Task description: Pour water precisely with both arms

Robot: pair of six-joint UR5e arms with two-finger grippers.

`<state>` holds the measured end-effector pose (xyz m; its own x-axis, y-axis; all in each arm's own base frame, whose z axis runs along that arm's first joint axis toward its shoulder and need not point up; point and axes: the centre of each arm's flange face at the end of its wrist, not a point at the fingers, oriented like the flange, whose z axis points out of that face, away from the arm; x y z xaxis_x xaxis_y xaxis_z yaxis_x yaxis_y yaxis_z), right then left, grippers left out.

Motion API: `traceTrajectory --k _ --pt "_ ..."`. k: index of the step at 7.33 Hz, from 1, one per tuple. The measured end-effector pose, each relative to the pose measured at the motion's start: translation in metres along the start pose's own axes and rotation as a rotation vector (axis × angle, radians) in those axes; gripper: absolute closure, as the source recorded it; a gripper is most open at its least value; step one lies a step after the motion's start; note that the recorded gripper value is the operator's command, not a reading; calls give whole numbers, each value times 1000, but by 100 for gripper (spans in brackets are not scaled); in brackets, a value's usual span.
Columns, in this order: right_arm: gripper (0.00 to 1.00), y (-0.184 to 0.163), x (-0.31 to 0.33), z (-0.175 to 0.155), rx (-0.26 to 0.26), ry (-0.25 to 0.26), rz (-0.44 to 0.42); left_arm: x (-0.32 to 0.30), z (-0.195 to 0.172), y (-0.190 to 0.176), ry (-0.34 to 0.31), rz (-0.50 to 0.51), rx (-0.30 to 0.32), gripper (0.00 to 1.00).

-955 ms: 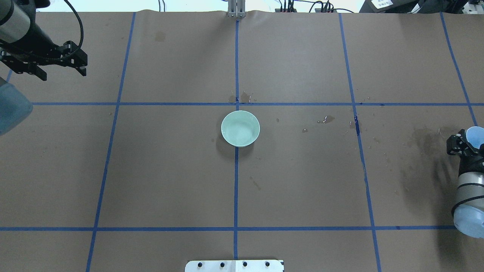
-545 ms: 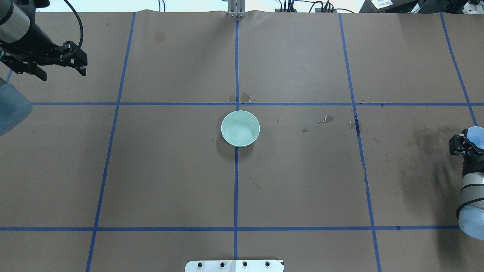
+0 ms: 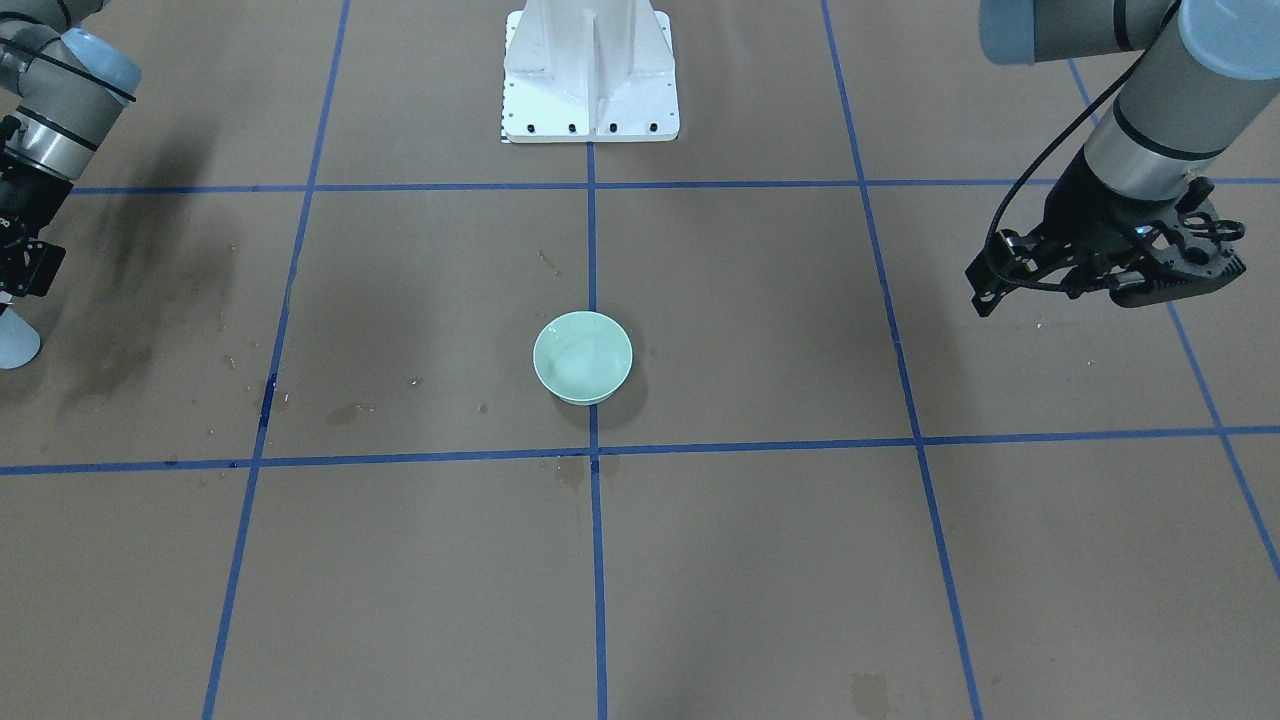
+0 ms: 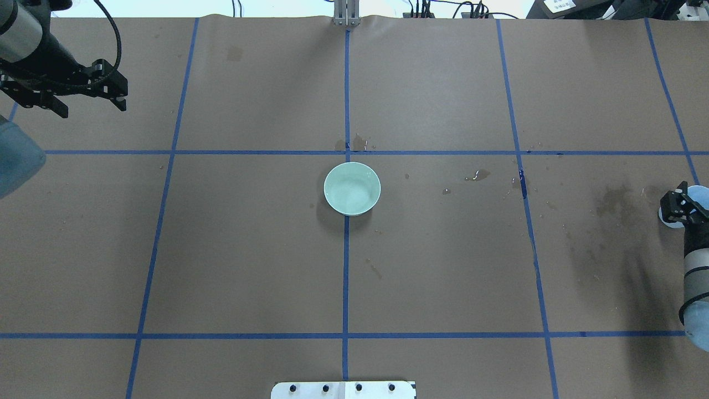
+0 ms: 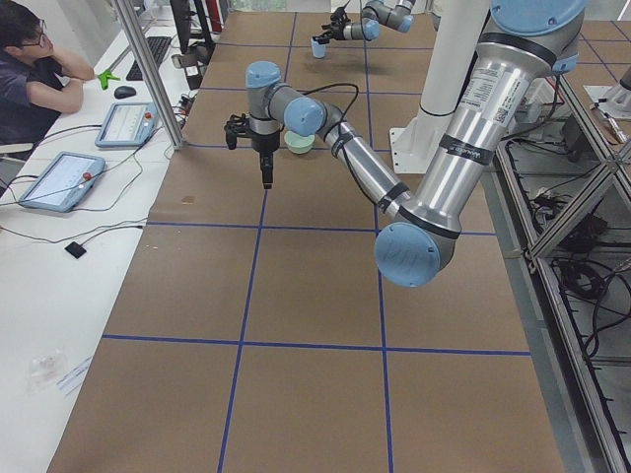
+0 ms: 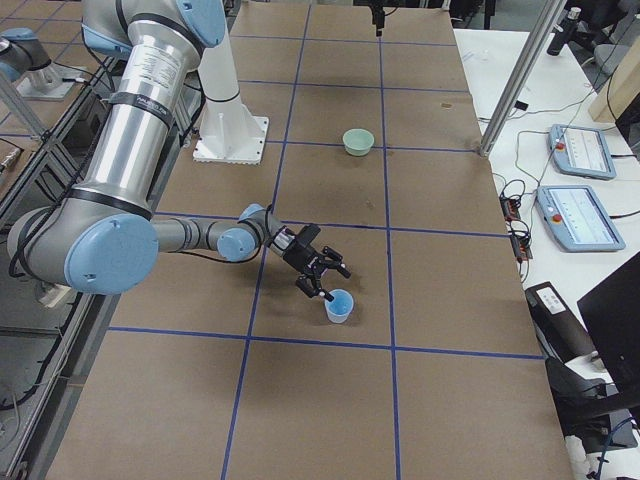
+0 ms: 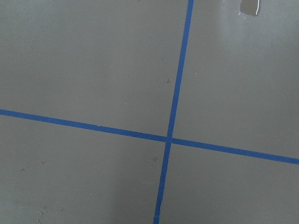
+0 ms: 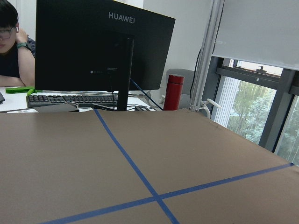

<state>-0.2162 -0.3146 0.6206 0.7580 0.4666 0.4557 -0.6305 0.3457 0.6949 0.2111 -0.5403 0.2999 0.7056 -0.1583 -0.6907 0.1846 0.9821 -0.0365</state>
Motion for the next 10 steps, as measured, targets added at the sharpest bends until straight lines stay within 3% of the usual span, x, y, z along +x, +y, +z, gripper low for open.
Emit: traceTrajectory --k 2,4,5,8,10 --pt "1 -57 -13 -2 -31 27 -108 2 -3 2 5 5 5 0" --pt "1 -117 -33 9 -152 34 -207 19 -1 8 22 -2 4 0" --pt "1 -145 -36 22 -232 10 -249 48 6 21 59 -26 9 0" --pt "1 -211 -14 74 -500 -151 -365 130 36 83 184 -96 35 0" --pt "1 -230 -1 109 -659 -266 -362 182 52 114 227 -98 30 0"
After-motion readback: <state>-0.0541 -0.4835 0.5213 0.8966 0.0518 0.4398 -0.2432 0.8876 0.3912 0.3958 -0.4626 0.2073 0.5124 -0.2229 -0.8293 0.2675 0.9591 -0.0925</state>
